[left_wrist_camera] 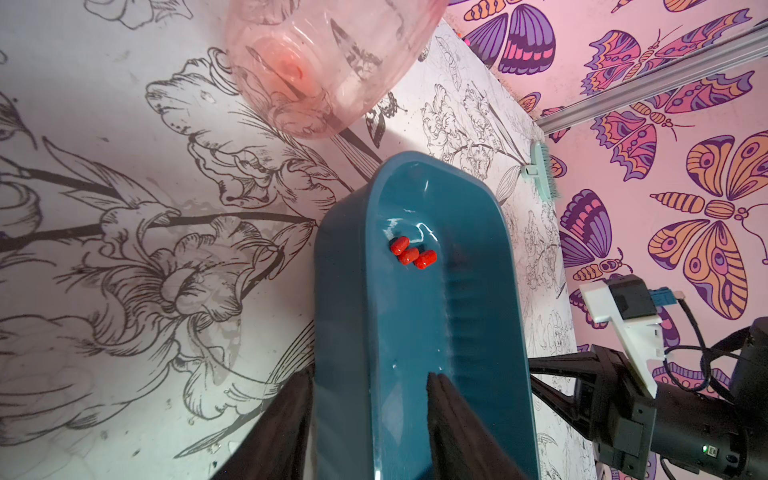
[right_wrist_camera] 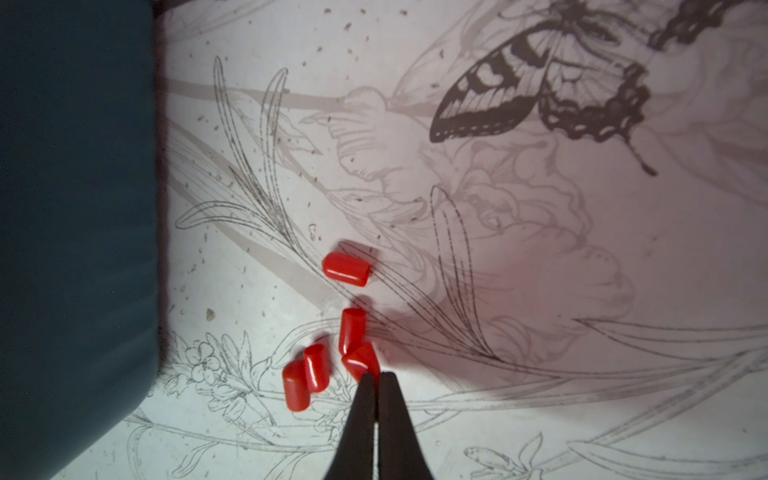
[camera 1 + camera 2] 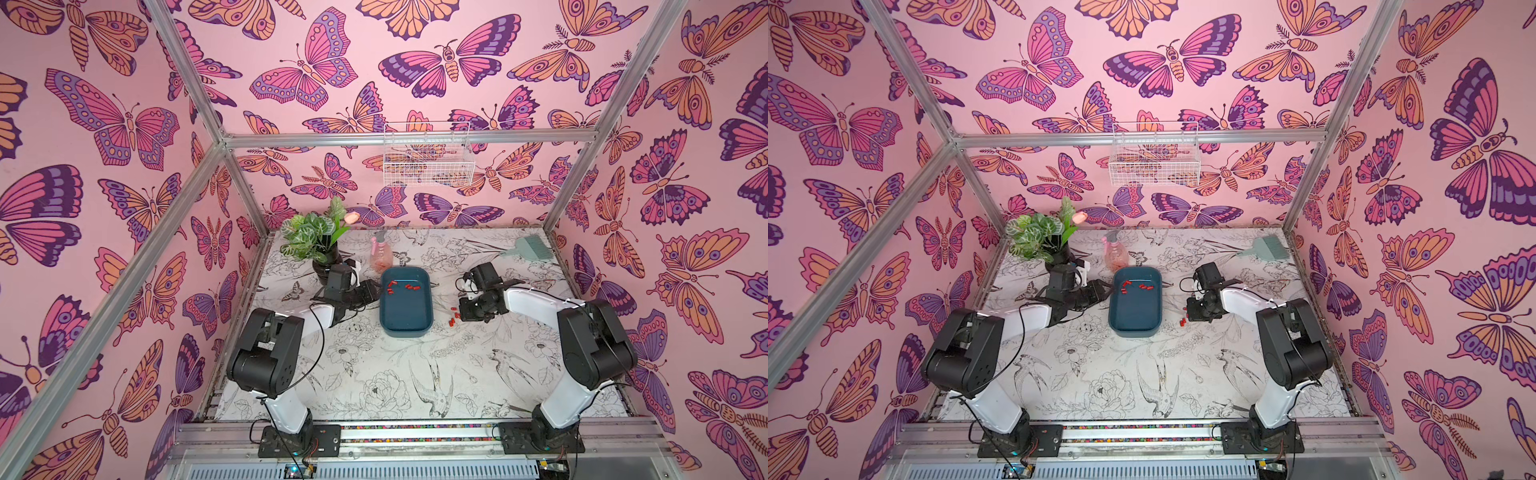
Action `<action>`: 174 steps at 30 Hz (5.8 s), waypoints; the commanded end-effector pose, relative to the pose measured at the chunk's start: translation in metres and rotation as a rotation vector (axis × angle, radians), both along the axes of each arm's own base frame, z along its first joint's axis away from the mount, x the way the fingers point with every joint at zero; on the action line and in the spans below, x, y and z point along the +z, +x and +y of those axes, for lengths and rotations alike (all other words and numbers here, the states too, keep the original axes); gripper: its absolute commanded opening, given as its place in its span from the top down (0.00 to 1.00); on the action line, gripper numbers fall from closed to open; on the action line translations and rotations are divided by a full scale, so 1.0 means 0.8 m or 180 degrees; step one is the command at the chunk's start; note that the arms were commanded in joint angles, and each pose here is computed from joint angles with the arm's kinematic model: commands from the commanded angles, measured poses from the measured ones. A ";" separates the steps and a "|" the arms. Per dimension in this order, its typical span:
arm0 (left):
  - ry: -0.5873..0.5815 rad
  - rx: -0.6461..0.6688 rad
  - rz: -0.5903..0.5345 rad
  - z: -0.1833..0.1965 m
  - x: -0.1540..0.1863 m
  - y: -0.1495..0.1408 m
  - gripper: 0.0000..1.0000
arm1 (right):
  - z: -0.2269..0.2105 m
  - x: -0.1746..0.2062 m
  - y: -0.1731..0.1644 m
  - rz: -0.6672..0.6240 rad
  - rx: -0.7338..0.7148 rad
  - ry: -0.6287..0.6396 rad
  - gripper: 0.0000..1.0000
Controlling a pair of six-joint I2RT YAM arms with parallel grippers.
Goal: Take the screw protection sleeves out of the storage box
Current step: Place the screw protection sleeve at the center of the board, then pick up the screw protection sleeve from the storage box, then place the screw protection sleeve at the center of the board.
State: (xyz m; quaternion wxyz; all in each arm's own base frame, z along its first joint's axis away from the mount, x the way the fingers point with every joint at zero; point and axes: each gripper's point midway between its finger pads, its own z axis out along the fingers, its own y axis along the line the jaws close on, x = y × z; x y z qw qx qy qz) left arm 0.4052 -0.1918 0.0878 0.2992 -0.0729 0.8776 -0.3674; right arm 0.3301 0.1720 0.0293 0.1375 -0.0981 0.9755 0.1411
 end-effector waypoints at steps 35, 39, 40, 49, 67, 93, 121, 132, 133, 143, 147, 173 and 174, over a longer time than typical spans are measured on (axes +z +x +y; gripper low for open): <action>-0.0027 -0.0022 0.0029 0.000 -0.006 0.000 0.50 | 0.031 0.121 0.003 -0.0510 0.0176 0.0258 0.63; -0.0028 -0.0025 0.0035 0.000 -0.006 0.000 0.50 | 0.061 0.147 0.011 -0.0649 0.0297 0.0394 0.63; -0.0025 -0.0022 0.0037 0.000 -0.007 0.000 0.50 | 0.070 0.157 0.013 -0.0703 0.0328 0.0438 0.63; -0.0027 -0.0020 0.0030 0.001 -0.006 0.000 0.51 | 0.165 0.164 0.040 -0.0746 0.0726 0.0482 0.66; -0.0027 -0.0033 0.0032 0.000 -0.006 0.000 0.50 | 0.283 0.066 0.065 -0.0532 0.0982 0.0327 0.68; -0.0033 -0.0035 0.0032 0.000 -0.006 0.000 0.50 | 0.299 -0.003 0.095 -0.0492 0.0856 0.0152 0.65; -0.0035 -0.0039 0.0030 -0.001 -0.006 0.000 0.51 | 0.299 0.002 0.091 -0.0500 0.0809 0.0227 0.85; -0.0034 -0.0040 0.0034 -0.001 -0.006 0.000 0.51 | 0.285 0.054 0.081 -0.0698 0.0800 0.0325 0.91; -0.0034 -0.0039 0.0033 -0.001 -0.006 0.000 0.50 | 0.284 0.057 0.079 -0.0704 0.0801 0.0330 0.91; -0.0031 -0.0032 0.0030 0.000 -0.006 0.000 0.51 | 0.280 0.061 0.075 -0.0710 0.0832 0.0308 0.94; -0.0029 -0.0033 0.0037 0.000 -0.007 0.000 0.51 | 0.275 0.074 0.072 -0.0761 0.0831 0.0320 0.95; -0.0031 -0.0036 0.0028 0.000 -0.005 0.000 0.51 | 0.116 0.157 0.006 -0.0898 0.0400 0.0241 0.97; -0.0033 -0.0038 0.0029 -0.001 -0.006 -0.001 0.51 | 0.110 0.157 0.003 -0.0894 0.0378 0.0234 0.97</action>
